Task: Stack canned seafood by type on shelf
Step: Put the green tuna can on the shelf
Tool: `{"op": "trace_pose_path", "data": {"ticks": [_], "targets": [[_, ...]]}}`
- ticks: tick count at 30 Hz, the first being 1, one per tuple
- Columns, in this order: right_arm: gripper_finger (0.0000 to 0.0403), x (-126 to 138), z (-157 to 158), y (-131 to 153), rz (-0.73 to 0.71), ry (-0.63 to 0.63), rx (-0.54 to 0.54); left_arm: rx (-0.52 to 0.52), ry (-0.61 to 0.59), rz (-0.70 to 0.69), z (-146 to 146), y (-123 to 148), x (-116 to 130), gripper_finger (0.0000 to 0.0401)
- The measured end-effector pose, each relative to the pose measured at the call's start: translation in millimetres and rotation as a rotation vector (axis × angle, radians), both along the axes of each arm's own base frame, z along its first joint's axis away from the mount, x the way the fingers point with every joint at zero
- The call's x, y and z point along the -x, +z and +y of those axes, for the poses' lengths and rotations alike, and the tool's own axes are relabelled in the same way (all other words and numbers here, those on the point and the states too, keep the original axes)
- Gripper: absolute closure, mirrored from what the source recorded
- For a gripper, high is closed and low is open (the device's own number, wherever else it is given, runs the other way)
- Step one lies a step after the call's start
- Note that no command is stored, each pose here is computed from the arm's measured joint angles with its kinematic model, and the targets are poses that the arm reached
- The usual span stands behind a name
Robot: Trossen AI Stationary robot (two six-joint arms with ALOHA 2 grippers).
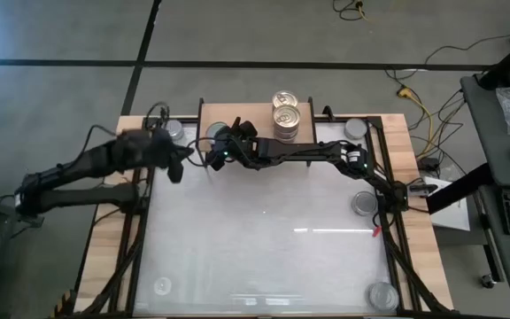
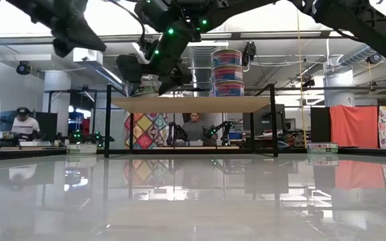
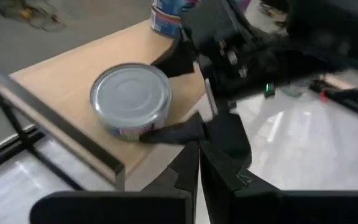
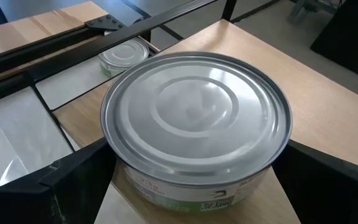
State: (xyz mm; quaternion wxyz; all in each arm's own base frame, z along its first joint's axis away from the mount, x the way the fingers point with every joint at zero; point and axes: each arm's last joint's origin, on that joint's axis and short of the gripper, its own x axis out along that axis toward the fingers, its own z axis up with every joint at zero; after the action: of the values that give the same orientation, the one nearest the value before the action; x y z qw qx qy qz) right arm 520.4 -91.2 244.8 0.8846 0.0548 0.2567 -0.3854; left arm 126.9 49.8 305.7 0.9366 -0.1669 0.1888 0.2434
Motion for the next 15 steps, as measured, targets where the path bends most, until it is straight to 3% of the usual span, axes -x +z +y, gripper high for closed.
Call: {"op": "trace_pose_path", "data": {"ticks": [6, 11, 15], "targets": [[0.0003, 0.4, -0.7, 1.2, 0.004, 0.004, 0.007, 0.171, -0.157, 0.019, 39.9, -7.4, -13.6, 0.0401], [0.0003, 0.5, -0.9, 1.1, 0.005, 0.004, 0.006, 0.207, -0.268, -0.103, 65.8, -8.0, -25.3, 0.0401], [0.0003, 0.6, -0.9, 1.4, 0.005, 0.004, 0.006, 0.190, -0.251, -0.110, 76.6, -10.7, -32.1, 0.0401]]}}
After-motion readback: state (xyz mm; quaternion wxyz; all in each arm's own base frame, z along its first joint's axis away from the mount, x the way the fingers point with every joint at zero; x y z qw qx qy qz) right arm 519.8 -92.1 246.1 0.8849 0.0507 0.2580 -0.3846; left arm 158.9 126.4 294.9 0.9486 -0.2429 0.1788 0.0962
